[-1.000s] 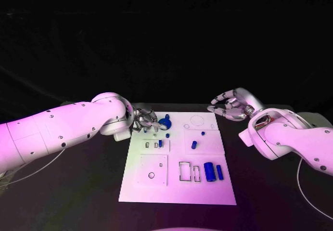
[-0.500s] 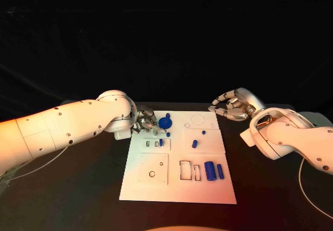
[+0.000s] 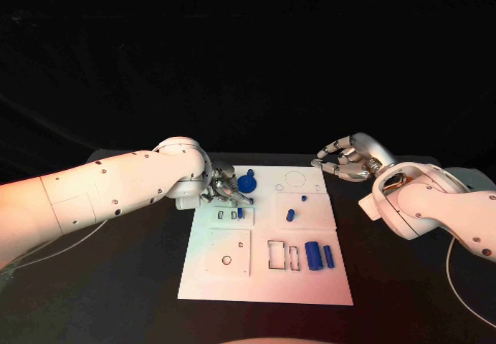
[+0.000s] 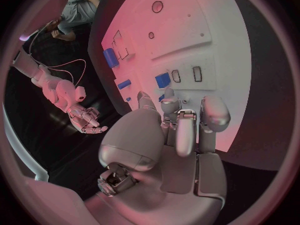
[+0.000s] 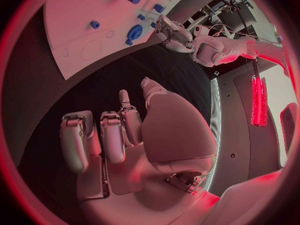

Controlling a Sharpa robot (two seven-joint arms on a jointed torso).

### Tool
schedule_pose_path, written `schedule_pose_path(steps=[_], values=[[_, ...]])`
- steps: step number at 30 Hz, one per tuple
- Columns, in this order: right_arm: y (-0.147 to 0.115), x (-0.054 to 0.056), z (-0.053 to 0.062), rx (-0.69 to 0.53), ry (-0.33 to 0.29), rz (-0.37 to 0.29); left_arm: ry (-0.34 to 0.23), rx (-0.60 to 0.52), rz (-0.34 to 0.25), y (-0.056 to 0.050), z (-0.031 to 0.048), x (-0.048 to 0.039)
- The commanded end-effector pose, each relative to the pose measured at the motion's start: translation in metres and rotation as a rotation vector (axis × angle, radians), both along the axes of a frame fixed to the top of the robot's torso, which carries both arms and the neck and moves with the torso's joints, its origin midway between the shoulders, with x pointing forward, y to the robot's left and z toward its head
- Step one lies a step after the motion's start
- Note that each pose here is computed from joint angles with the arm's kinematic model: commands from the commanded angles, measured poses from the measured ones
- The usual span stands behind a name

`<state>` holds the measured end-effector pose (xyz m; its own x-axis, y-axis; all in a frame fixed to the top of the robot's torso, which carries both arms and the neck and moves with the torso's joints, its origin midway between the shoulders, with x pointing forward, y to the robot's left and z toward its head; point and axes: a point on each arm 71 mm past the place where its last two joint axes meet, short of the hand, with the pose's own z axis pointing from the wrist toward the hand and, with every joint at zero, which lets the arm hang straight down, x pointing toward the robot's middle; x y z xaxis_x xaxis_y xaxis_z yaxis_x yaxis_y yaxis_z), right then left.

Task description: Assemble the parts on the task board

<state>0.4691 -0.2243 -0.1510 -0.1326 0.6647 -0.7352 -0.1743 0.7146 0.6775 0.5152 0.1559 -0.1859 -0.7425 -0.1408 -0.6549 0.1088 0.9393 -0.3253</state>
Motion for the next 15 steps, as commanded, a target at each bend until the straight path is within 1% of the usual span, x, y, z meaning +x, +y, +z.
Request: schedule_pose_path(steps=[1,12,15], values=[[0.0012,-0.0004,-0.0006,-0.011,0.007,0.008,0.004,0.049,-0.033,-0.0015,-0.001,-0.0007],[0.0004,-0.0001,-0.0013,-0.013,0.01,0.004,0.019,0.069,-0.046,-0.0018,-0.0026,-0.0011],[0.0007,-0.0001,-0.0015,-0.013,0.01,0.005,0.032,0.063,-0.049,-0.0033,-0.0033,-0.002]])
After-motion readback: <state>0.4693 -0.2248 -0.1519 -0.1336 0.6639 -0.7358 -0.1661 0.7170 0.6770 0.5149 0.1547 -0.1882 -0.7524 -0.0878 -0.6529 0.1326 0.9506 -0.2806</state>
